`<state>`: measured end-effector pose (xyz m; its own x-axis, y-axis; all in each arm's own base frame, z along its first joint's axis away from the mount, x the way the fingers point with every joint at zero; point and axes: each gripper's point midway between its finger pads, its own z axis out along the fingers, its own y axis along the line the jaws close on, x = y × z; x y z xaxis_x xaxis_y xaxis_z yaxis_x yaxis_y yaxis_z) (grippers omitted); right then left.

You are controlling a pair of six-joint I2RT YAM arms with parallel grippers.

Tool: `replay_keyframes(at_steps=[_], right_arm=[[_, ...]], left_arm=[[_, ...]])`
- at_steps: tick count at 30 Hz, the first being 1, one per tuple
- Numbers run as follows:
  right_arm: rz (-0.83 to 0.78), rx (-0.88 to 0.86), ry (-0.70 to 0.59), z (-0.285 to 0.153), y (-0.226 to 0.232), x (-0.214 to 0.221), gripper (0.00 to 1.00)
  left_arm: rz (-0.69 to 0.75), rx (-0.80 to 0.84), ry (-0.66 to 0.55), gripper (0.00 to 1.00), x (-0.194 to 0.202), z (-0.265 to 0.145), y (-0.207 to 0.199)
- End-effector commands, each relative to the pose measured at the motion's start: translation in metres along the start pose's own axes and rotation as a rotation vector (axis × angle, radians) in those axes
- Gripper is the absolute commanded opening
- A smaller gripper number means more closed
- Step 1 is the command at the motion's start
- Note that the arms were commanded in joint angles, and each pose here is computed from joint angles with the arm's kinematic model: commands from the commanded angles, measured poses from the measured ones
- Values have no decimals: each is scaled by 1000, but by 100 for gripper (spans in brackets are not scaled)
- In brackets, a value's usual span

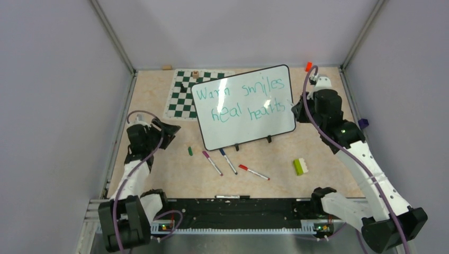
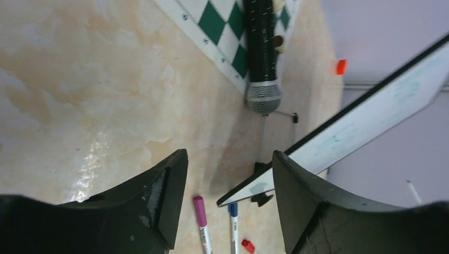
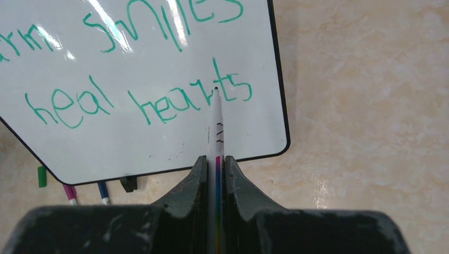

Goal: Write a sentence on the whiteboard
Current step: Pick up the pen cap from the center of the board.

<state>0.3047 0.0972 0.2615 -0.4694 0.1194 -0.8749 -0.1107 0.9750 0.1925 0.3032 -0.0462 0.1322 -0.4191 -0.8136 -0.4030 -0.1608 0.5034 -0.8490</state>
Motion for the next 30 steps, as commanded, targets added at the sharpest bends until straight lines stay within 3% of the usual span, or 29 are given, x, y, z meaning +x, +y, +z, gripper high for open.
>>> replay_keyframes(at_steps=[1,4,7,18,30], right_arm=[[4,12,-58,-9,-1,-22,0],[9,-10,-67,-11,2,-24,0],[11,-8,-66,-10,2,-24,0],[14,-8,-44,-8,2,-16,0],[17,-12,-41,-7,2,-14,0]], left_arm=[[88,-307,112,61,5,3,21],[209,-531,86,62,13,1,27],[264,-620,92,63,21,0,29],[347,-754,325,56,73,17,63],[353,-806,383,52,91,25,77]])
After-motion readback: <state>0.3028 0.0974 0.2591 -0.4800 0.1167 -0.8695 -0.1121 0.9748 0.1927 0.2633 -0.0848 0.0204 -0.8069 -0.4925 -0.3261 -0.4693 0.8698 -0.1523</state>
